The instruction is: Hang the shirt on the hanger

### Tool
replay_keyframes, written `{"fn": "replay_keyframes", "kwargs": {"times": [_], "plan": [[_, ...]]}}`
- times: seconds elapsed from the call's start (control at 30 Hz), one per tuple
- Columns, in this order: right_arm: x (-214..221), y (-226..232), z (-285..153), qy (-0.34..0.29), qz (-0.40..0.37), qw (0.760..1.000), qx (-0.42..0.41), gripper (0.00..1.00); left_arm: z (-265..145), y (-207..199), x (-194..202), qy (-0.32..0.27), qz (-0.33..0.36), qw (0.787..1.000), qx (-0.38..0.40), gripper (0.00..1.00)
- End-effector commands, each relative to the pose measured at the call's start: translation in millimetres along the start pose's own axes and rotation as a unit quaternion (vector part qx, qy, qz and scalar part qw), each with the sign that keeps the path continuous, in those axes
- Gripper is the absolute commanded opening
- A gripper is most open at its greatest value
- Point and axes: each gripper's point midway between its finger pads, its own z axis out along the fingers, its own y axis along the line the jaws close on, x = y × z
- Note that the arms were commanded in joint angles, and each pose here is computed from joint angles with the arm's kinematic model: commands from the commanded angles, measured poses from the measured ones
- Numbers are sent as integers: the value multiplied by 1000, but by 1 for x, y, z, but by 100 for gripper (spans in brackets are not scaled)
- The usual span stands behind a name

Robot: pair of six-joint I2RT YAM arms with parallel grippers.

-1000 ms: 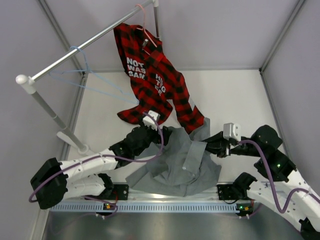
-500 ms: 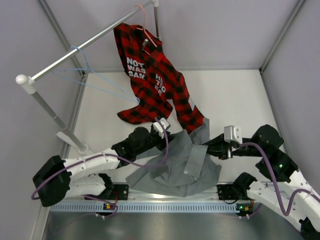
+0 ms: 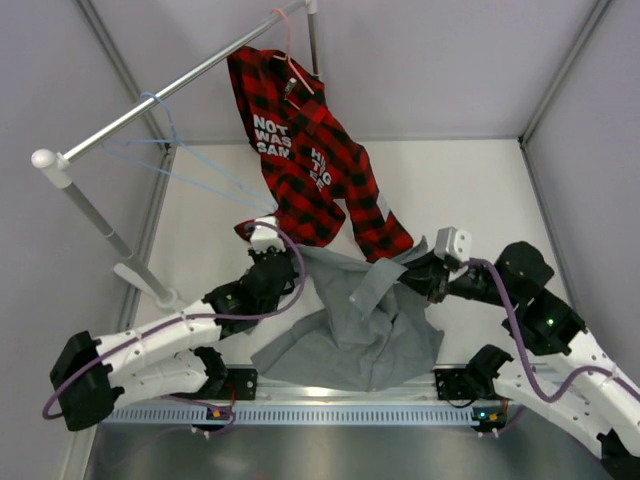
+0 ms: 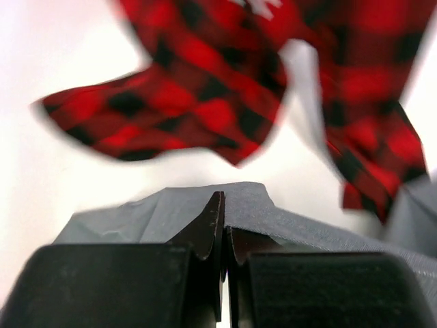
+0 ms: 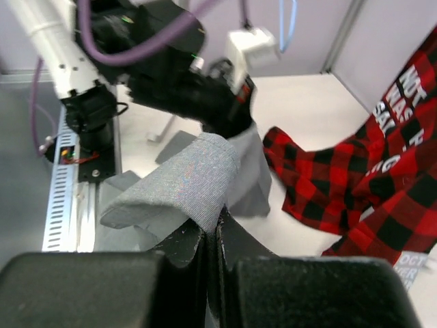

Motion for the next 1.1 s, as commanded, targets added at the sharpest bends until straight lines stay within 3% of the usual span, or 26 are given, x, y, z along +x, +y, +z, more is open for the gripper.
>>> {"fn": "replay_keyframes", "kwargs": {"times": [0.0, 0.17, 0.27, 0.33, 0.5, 0.7, 0.73, 0.77, 0.8, 0.93, 1.07], "plan": [[-6, -30, 20, -6, 9, 999, 49, 0, -26, 89, -13, -73, -77, 973, -206, 0], [35, -78, 40, 84, 22, 986, 145, 0, -44, 131, -4, -87, -115, 952, -270, 0], [48, -84, 54, 86, 12, 985, 148, 0, -36, 149, 3, -67, -134, 946, -287, 0], [58, -87, 63, 99, 15, 985, 143, 0, -23, 162, 21, -21, -135, 950, -281, 0], [76, -94, 89, 133, 29, 983, 126, 0, -2, 146, 28, 13, -152, 968, -200, 0], [82, -93, 122, 155, 56, 980, 109, 0, -9, 120, 17, 22, -178, 975, -128, 45], [83, -96, 124, 160, 59, 978, 120, 0, -13, 119, 18, 26, -180, 976, -120, 58], [79, -98, 128, 158, 59, 978, 126, 0, -18, 113, 9, 12, -187, 977, -99, 86], [85, -98, 133, 169, 64, 975, 128, 0, -21, 104, 7, 18, -187, 980, -68, 98], [89, -111, 138, 180, 90, 964, 173, 0, -31, 74, 0, 35, -190, 981, 16, 98], [91, -110, 144, 187, 99, 960, 182, 0, -42, 20, -14, 54, -222, 961, 156, 98]]}}
